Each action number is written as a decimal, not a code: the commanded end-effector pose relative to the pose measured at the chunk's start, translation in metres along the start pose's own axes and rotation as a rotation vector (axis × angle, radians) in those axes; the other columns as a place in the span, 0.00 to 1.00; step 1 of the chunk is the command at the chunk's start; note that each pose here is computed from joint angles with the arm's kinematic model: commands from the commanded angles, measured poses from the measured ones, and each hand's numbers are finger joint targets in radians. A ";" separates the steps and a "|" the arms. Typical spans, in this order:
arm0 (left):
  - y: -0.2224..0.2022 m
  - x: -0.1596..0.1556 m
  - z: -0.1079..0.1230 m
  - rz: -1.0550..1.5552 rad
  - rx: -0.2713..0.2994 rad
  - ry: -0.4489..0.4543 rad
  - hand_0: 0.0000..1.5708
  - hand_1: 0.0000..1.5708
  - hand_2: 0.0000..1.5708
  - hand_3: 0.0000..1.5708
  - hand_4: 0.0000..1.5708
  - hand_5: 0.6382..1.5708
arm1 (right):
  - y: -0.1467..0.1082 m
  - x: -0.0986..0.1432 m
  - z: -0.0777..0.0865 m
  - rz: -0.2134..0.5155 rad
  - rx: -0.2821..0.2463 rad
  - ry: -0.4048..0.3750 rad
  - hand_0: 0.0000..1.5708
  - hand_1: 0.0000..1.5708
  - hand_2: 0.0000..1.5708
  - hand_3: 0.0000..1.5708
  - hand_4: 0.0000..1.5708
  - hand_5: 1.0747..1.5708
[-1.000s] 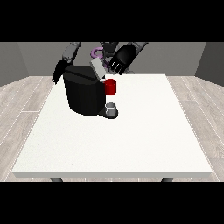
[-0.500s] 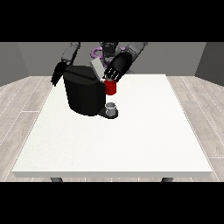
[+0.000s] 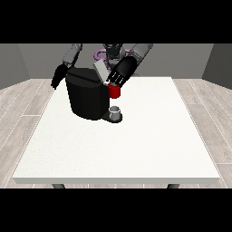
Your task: Insert the coffee pod into the coffee machine and close the lid
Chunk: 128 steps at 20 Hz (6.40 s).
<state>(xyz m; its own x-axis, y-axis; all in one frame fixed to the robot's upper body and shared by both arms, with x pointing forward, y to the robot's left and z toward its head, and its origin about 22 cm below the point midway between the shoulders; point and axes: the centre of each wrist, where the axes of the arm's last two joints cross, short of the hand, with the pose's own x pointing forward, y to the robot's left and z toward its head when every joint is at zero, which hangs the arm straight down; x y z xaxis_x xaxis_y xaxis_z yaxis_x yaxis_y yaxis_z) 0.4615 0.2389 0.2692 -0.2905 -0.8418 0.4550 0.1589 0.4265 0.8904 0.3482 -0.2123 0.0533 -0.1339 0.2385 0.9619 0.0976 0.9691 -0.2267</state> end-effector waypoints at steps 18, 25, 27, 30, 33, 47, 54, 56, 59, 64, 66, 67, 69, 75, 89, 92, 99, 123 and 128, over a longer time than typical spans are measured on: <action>0.013 -0.001 0.003 -0.081 0.080 -0.023 0.81 0.81 0.81 0.75 0.11 1.00 | 0.007 0.003 0.002 0.003 -0.010 0.002 0.00 0.00 0.00 0.00 0.00 1.00; 0.021 0.000 0.006 -0.220 0.138 -0.040 0.74 0.74 0.76 0.68 0.00 1.00 | 0.014 0.013 -0.005 -0.014 -0.034 -0.035 0.00 0.00 0.00 0.00 0.00 1.00; 0.016 -0.016 0.008 -0.201 0.102 -0.006 0.75 0.75 0.74 0.65 0.00 1.00 | 0.019 0.014 0.003 -0.004 -0.012 -0.050 0.00 0.00 0.00 0.00 0.00 1.00; 0.024 -0.009 0.006 -0.180 0.136 -0.007 0.71 0.71 0.72 0.65 0.00 1.00 | 0.030 0.028 -0.002 -0.018 -0.001 -0.072 0.00 0.00 0.00 0.00 0.00 1.00; 0.030 0.014 0.003 -0.160 0.175 -0.056 0.71 0.71 0.71 0.62 0.00 1.00 | 0.003 0.000 -0.004 -0.009 -0.012 -0.048 0.00 0.00 0.00 0.00 0.03 1.00; 0.033 0.010 0.006 -0.250 0.240 -0.127 0.73 0.73 0.71 0.54 0.00 1.00 | 0.010 0.020 -0.010 0.027 -0.006 -0.078 0.00 0.00 0.00 0.00 0.10 1.00; 0.048 -0.017 0.020 -0.302 0.247 -0.072 0.32 0.32 0.49 0.38 0.00 1.00 | -0.005 0.025 -0.010 0.048 0.000 -0.048 0.00 0.00 0.00 0.00 0.09 1.00; 0.052 -0.025 0.024 -0.304 0.280 -0.048 0.00 0.00 0.43 0.34 0.00 1.00 | 0.018 0.030 0.000 0.043 0.025 -0.087 0.00 0.00 0.00 0.00 0.10 1.00; 0.044 -0.017 0.019 -0.317 0.293 -0.055 0.00 0.00 0.37 0.29 0.00 1.00 | 0.004 0.018 -0.005 0.018 0.002 -0.071 0.00 0.00 0.00 0.00 0.05 1.00; 0.013 -0.025 0.011 -0.279 0.230 -0.076 0.00 0.00 0.31 0.24 0.00 1.00 | 0.005 0.020 -0.003 0.045 -0.009 -0.016 0.00 0.00 0.00 0.00 0.09 1.00; 0.034 -0.035 0.021 -0.301 0.209 -0.077 0.00 0.00 0.23 0.16 0.00 1.00 | 0.007 0.026 -0.004 0.010 0.002 -0.034 0.00 0.00 0.00 0.00 0.00 1.00; 0.023 -0.010 0.007 -0.276 0.178 -0.062 0.00 0.00 0.21 0.14 0.00 1.00 | 0.011 0.013 -0.004 0.010 -0.026 0.001 0.00 0.00 0.00 0.00 0.00 1.00; 0.012 -0.037 0.015 -0.253 0.174 -0.035 0.00 0.00 0.14 0.09 0.00 1.00 | 0.006 -0.001 0.013 0.037 0.017 0.050 0.00 0.00 0.00 0.00 0.00 1.00; -0.054 -0.041 0.005 -0.148 -0.010 -0.047 0.00 0.00 0.00 0.00 0.00 1.00 | -0.006 -0.067 0.050 0.000 -0.046 0.186 0.00 0.00 0.00 0.00 0.00 1.00; -0.284 -0.109 0.070 0.918 0.000 0.078 0.00 0.00 0.00 0.00 0.25 1.00 | -0.022 -0.066 0.067 -0.102 0.009 0.203 0.00 0.00 0.00 0.00 0.00 1.00; -0.318 -0.121 0.099 0.948 -0.044 0.112 0.00 0.00 0.00 0.00 0.25 1.00 | -0.015 -0.050 0.058 -0.081 0.075 0.205 0.00 0.00 0.00 0.00 0.00 1.00; -0.318 -0.105 0.097 1.001 -0.083 0.124 0.00 0.00 0.00 0.00 0.26 1.00 | -0.038 -0.046 0.049 0.027 0.092 0.163 0.00 0.00 0.00 0.00 0.15 1.00; -0.267 -0.067 0.129 0.964 0.051 -0.033 0.00 0.00 0.00 0.00 0.19 1.00 | -0.047 -0.025 -0.026 -0.159 0.045 0.245 0.00 0.00 0.00 0.00 0.00 1.00; -0.258 -0.071 0.144 0.958 0.121 -0.017 0.00 0.00 0.00 0.00 0.22 1.00 | -0.023 -0.026 -0.022 -0.140 0.141 0.186 0.00 0.00 0.00 0.00 0.00 1.00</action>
<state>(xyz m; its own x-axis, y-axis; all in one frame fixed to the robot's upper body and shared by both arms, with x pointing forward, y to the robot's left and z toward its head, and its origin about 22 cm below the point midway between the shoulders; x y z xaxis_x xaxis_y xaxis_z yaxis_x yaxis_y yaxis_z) 0.3159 0.2337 0.0033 -0.0944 -0.1080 0.9897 0.2769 0.9520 0.1303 0.3748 -0.2596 0.0488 0.0554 0.0778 0.9954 0.0036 0.9969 -0.0781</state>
